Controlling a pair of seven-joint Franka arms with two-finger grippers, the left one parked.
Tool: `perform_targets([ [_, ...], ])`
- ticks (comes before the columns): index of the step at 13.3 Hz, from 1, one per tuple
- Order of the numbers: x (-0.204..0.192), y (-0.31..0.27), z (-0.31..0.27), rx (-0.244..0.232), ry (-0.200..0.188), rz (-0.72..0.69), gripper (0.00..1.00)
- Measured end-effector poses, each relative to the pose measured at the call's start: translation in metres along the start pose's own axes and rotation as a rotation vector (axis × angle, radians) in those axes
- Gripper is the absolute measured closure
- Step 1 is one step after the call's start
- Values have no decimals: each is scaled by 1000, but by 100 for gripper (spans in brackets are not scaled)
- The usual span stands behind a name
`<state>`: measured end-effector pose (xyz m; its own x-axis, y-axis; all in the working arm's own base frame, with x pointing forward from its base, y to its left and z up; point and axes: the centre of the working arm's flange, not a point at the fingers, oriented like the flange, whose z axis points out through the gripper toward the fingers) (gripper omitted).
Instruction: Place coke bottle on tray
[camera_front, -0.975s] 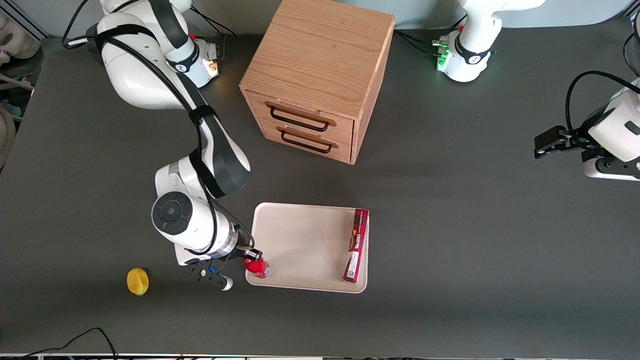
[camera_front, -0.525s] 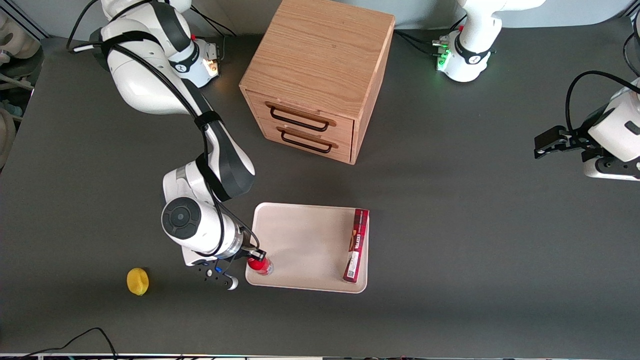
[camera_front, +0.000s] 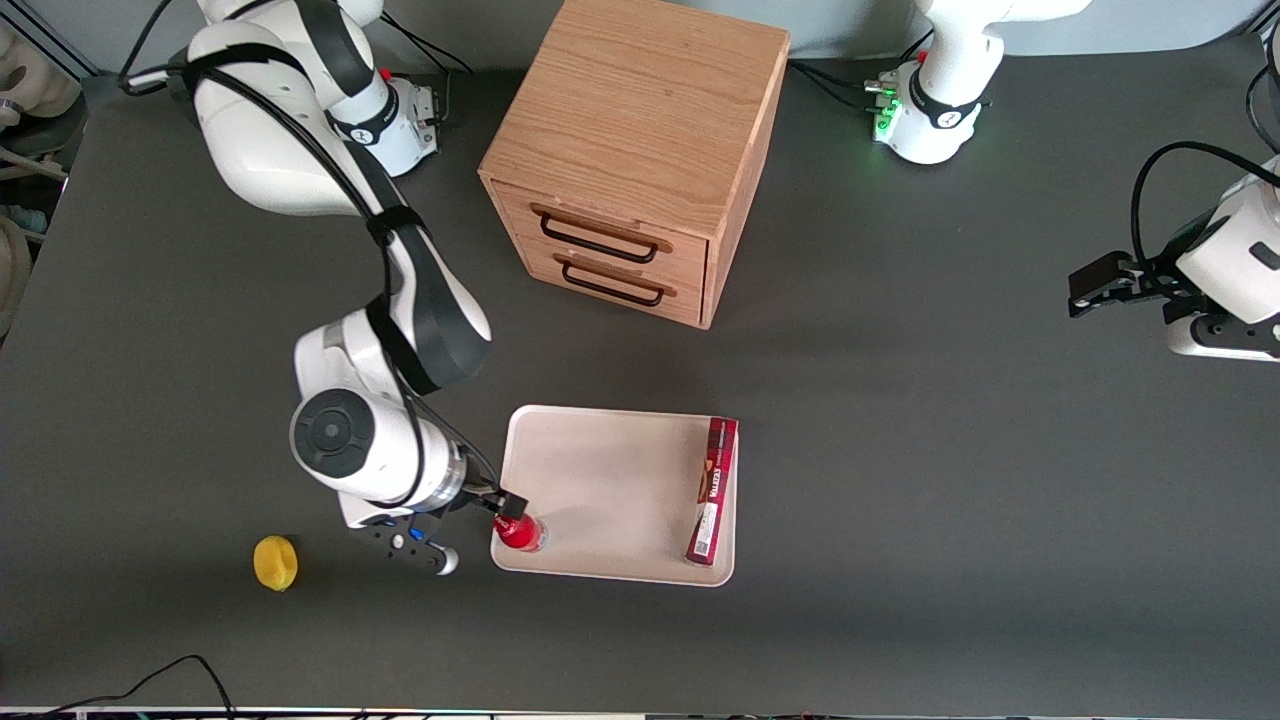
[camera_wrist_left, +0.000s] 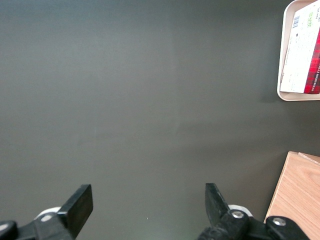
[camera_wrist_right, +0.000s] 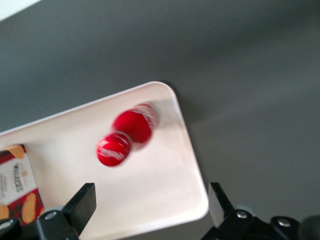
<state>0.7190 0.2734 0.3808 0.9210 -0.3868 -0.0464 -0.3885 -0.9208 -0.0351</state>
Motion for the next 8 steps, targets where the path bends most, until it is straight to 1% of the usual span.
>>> perform_targets([
  [2, 7, 37, -46, 16, -28, -42, 0],
  [4, 3, 86, -88, 16, -42, -100, 0],
  [6, -14, 140, -123, 11, -48, -157, 0],
  [8, -34, 193, -151, 13, -38, -191, 0],
])
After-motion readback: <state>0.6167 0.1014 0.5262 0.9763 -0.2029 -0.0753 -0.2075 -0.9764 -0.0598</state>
